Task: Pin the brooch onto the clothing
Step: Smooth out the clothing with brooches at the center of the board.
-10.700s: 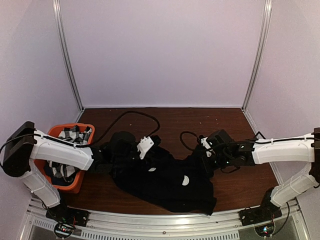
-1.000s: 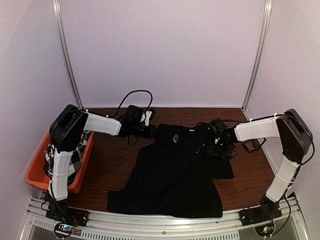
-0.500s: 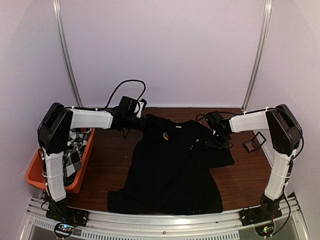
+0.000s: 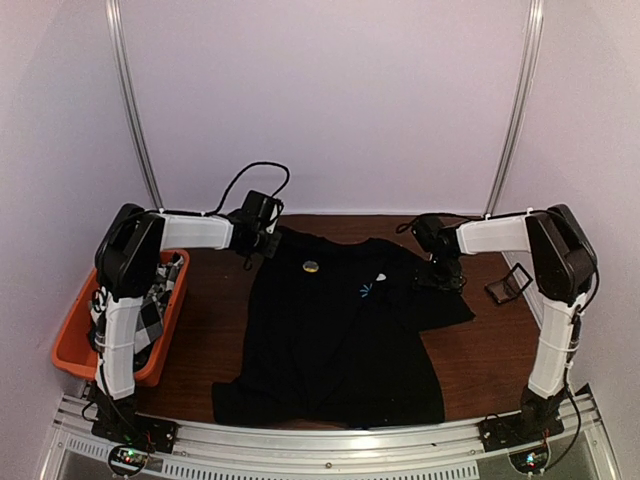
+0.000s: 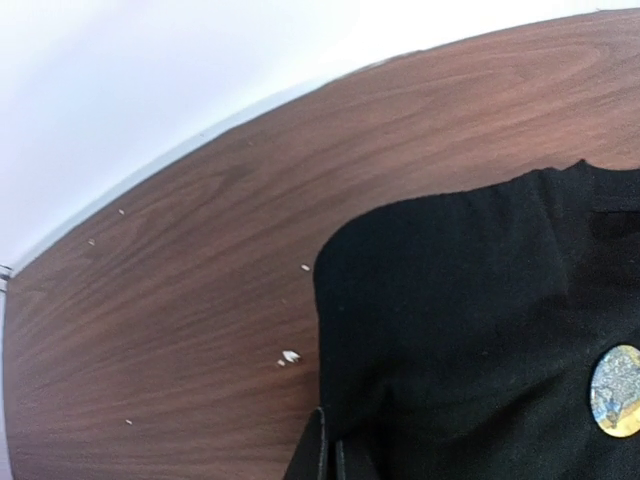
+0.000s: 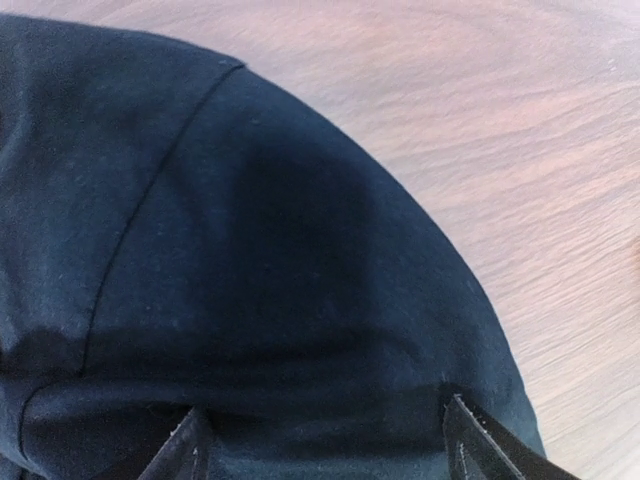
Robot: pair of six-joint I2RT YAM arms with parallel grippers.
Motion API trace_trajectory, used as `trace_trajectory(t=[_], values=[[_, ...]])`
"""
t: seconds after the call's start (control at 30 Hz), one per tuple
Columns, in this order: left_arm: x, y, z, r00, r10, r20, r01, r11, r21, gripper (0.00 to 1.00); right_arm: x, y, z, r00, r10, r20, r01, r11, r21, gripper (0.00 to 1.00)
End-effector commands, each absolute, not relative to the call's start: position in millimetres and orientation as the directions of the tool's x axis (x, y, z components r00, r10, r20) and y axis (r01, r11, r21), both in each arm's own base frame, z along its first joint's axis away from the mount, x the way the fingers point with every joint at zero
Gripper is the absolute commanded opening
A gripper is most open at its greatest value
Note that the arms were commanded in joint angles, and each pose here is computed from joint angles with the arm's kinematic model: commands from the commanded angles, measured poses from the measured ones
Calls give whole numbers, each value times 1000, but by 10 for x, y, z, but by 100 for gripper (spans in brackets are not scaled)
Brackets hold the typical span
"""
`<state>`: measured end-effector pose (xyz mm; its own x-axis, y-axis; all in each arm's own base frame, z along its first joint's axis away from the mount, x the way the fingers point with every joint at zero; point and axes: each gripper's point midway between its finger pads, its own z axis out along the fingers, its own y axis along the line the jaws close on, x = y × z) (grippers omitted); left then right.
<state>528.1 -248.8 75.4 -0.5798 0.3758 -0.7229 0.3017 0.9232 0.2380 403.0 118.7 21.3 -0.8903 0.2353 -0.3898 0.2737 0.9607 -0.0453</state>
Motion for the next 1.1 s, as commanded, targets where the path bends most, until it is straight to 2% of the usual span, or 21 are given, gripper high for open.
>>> trace_trajectory(t=[0.0,0.5,0.73,0.87,1.0,1.07], values=[[5542,-2267,835,-556,415,-720,230,909,347,0,3734,750,-91,-949,190,-253,261,922,-286,80],[5702,-1859,700,-603,416,-681,143,896,420,0,4091,547,-2,-978,74,-195,167,839,-518,81],[5700,-1821,575,-622,450,-641,166,875,454,0,4234,545,56,-980,48,-192,148,823,-549,81],[5670,-1894,572,-628,441,-641,200,888,414,14,4312,553,109,-978,41,-203,149,823,-548,81],[5613,-1962,783,-624,362,-693,182,929,321,60,4388,663,279,-968,40,-247,159,861,-483,82],[5598,-1986,970,-606,332,-722,173,942,288,76,4448,735,459,-956,44,-292,175,881,-440,81]])
